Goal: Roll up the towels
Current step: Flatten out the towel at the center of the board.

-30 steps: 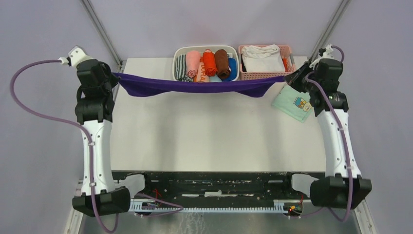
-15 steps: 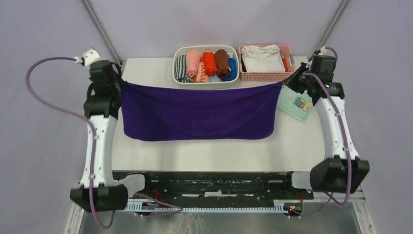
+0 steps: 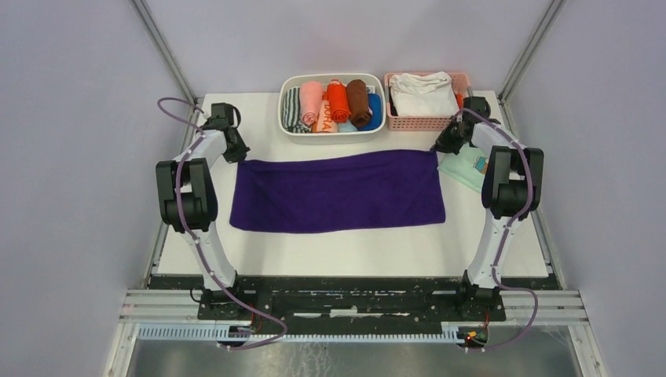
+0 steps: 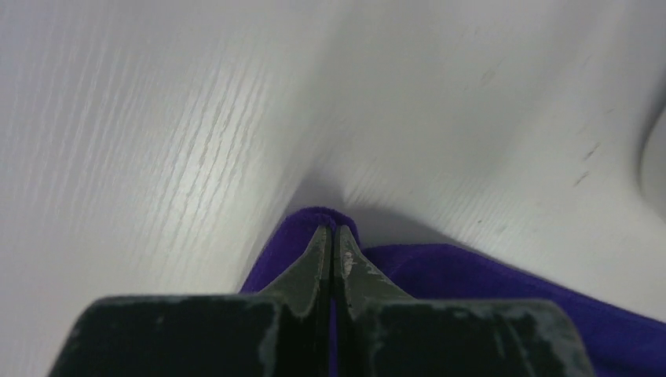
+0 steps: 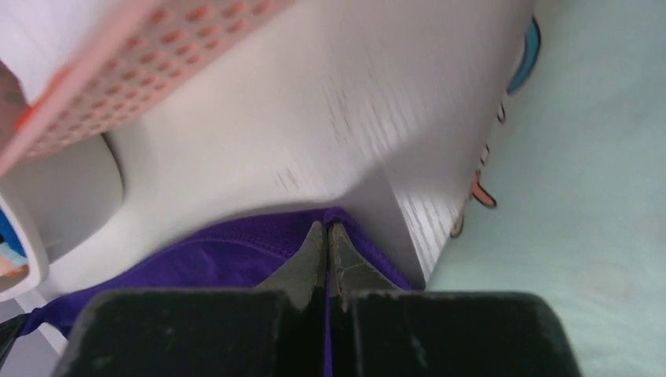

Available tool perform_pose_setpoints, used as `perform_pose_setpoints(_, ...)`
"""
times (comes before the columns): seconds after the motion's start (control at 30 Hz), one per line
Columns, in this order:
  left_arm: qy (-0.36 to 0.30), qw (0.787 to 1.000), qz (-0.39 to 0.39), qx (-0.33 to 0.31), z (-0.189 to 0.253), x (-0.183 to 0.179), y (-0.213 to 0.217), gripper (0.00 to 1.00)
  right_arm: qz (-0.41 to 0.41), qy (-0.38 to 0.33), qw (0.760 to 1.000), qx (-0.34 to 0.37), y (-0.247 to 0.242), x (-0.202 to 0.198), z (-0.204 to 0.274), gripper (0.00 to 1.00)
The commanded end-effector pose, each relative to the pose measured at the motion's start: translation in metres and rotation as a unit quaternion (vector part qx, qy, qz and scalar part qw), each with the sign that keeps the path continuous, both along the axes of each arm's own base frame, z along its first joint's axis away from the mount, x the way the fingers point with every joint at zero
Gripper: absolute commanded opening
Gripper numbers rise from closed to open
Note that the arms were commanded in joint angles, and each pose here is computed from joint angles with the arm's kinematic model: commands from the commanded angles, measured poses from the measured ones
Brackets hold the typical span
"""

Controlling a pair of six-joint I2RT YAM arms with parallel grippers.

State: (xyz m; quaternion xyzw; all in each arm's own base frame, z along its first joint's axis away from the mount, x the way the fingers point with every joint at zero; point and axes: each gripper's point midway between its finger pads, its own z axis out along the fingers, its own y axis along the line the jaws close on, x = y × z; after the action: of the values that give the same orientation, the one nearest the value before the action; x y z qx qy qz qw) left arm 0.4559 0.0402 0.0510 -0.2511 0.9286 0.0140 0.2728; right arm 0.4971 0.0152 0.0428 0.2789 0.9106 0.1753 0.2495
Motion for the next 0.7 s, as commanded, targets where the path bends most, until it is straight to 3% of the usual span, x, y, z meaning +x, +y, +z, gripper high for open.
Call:
perform_pose_setpoints(0.0,-0.117,0.993,0.005,-0.018,0.059,0.054,-0.002,0.03,0.018,-0.109,0.994,-0.018,-0.007,0.051,0.055,0.01)
perform_pose_setpoints(0.27,-0.141,0.988,0.050,-0.030,0.073,0.041,0.020,0.03,0.016,-0.121,0.992,-0.027,-0.017,0.053,0.066,0.01)
perform_pose_setpoints(0.67,-0.147,0.986,0.065,-0.044,0.084,0.007,0.021,0.03,0.021,-0.110,0.994,-0.013,-0.014,0.016,0.073,0.01)
